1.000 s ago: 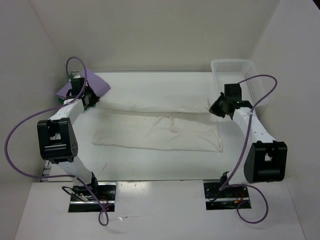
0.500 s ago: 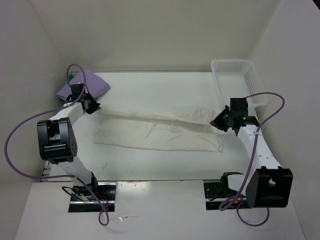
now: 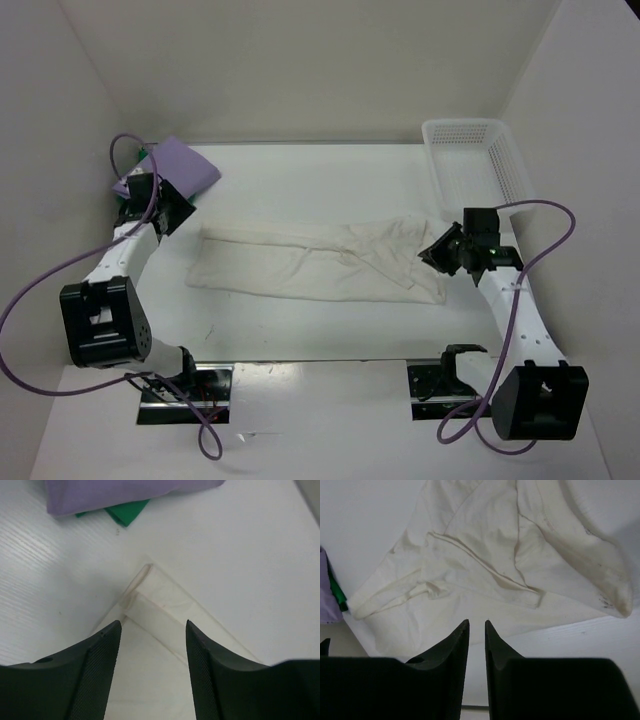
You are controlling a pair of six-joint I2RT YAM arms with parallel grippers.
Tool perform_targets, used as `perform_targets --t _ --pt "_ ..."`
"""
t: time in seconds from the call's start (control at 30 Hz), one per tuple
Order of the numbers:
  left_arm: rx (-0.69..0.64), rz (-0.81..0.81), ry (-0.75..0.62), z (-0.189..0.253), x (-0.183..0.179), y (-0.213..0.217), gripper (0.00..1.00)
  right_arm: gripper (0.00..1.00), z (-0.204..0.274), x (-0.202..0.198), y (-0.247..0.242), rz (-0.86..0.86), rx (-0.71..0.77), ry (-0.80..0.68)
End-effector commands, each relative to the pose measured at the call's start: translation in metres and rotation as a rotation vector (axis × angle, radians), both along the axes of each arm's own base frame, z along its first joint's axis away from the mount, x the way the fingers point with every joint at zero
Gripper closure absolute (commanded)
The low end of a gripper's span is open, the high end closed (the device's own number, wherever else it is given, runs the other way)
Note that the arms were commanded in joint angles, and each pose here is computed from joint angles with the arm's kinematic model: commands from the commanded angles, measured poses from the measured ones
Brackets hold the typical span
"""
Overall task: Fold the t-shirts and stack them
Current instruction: Fold the other side of the tshirt into a rectangle
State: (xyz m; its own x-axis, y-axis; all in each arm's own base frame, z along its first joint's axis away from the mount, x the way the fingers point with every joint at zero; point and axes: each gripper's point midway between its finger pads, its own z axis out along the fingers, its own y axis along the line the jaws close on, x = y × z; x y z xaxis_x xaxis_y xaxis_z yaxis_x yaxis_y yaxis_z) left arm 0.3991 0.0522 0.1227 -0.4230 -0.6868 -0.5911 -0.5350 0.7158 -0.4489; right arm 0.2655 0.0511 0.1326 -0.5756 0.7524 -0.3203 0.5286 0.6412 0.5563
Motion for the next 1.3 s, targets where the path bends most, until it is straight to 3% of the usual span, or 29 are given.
perform_targets --t 0.0,0.03,0.07,0.2,0.3,0.37,0.43,0.5,0.63,0.87,1.27 --pt "-0.042 -0.018 -0.102 0.031 0.009 -0.007 0.39 0.77 0.014 0.014 0.005 0.051 0.0 -0.061" --pt "-0.063 -0.032 -0.138 0.038 0.015 -0.011 0.39 0.94 0.01 0.02 0.007 0.067 -0.027 -0.05" --pt "-0.075 -0.064 -0.135 0.033 0.014 -0.023 0.4 0.99 -0.005 0.028 0.012 0.083 -0.045 0.0" --pt "-0.013 -0.169 -0.086 0.013 0.022 -0.049 0.44 0.99 -0.01 0.071 0.052 0.176 -0.101 -0.033" --pt "0.024 -0.203 -0.063 0.003 0.031 -0.06 0.44 0.84 -0.03 0.092 0.072 0.223 -0.124 -0.047" --pt "0.038 -0.226 -0.033 -0.005 0.037 -0.068 0.41 0.79 -0.039 0.104 0.072 0.233 -0.15 -0.025" --pt "0.045 -0.255 -0.029 -0.007 0.043 -0.077 0.41 0.79 -0.045 0.12 0.074 0.237 -0.165 -0.013" --pt "0.065 -0.299 0.011 -0.024 0.048 -0.09 0.41 0.72 -0.036 0.137 0.08 0.24 -0.149 -0.069" --pt "0.072 -0.298 0.075 -0.047 0.05 -0.092 0.44 0.67 -0.054 0.146 0.077 0.248 -0.187 -0.022" --pt "0.104 -0.294 0.158 -0.071 0.032 -0.085 0.5 0.63 -0.079 0.151 0.084 0.292 -0.208 0.019" --pt "0.086 -0.318 0.253 -0.085 -0.004 -0.086 0.5 0.61 -0.086 0.144 0.103 0.346 -0.234 0.034"
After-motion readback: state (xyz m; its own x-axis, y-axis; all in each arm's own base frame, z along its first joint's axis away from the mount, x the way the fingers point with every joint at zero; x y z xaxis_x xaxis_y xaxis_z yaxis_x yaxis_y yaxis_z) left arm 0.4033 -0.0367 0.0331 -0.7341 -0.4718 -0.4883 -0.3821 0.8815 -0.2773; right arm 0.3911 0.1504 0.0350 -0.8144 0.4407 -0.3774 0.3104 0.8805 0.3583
